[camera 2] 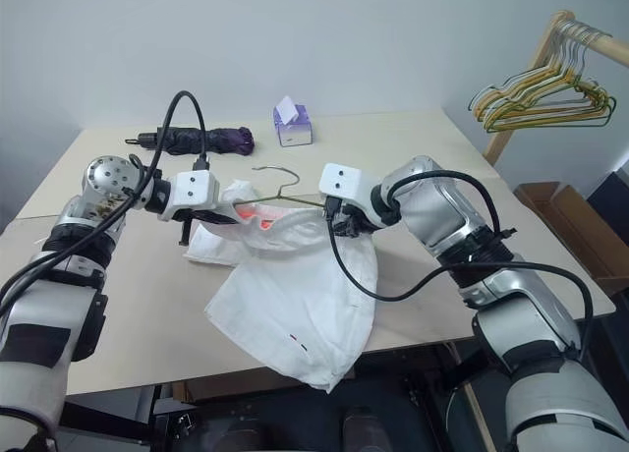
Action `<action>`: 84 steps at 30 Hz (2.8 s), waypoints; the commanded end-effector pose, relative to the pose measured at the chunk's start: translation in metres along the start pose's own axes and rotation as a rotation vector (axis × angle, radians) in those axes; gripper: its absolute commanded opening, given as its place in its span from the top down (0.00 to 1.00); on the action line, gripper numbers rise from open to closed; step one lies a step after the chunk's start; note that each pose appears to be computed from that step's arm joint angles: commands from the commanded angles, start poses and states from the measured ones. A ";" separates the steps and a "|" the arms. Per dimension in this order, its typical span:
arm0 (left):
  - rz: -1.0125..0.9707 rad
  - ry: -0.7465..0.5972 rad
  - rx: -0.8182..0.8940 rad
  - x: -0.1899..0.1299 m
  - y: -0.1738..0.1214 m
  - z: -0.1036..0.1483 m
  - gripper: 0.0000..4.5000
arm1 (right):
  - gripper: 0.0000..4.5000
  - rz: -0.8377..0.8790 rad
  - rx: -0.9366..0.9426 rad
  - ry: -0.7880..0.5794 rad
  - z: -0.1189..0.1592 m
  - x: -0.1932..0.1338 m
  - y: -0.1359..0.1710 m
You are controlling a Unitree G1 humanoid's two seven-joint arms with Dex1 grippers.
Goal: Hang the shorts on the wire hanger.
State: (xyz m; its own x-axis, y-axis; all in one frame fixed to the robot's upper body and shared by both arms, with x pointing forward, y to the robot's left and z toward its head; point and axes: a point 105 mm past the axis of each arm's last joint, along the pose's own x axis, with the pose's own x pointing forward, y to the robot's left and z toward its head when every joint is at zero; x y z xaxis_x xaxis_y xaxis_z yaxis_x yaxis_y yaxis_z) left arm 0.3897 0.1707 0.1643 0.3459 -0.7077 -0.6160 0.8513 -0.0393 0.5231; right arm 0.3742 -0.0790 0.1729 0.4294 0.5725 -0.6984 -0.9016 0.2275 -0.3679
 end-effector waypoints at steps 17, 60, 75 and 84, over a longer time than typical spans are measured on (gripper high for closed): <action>0.206 -0.226 0.018 -0.030 0.038 0.039 0.38 | 1.00 0.100 0.370 -0.176 -0.011 -0.049 0.016; 0.400 -0.962 -0.425 -0.049 0.025 0.151 0.00 | 1.00 -0.666 1.143 -0.238 -0.134 -0.134 0.003; 0.332 -1.127 -0.460 -0.030 0.025 0.191 0.00 | 1.00 -1.195 1.221 -0.432 -0.138 -0.182 -0.019; 0.254 -1.203 -0.473 -0.025 0.029 0.220 0.00 | 1.00 -1.432 1.183 -0.365 -0.140 -0.193 -0.020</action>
State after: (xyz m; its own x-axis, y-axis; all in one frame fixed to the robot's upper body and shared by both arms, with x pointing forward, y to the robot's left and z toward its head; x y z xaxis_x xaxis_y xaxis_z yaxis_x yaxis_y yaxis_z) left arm 0.3260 0.0357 0.3116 0.2015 -0.8526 0.4822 0.9504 0.2892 0.1143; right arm 0.3199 -0.2980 0.2036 0.9062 -0.3744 -0.1964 0.4104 0.8906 0.1958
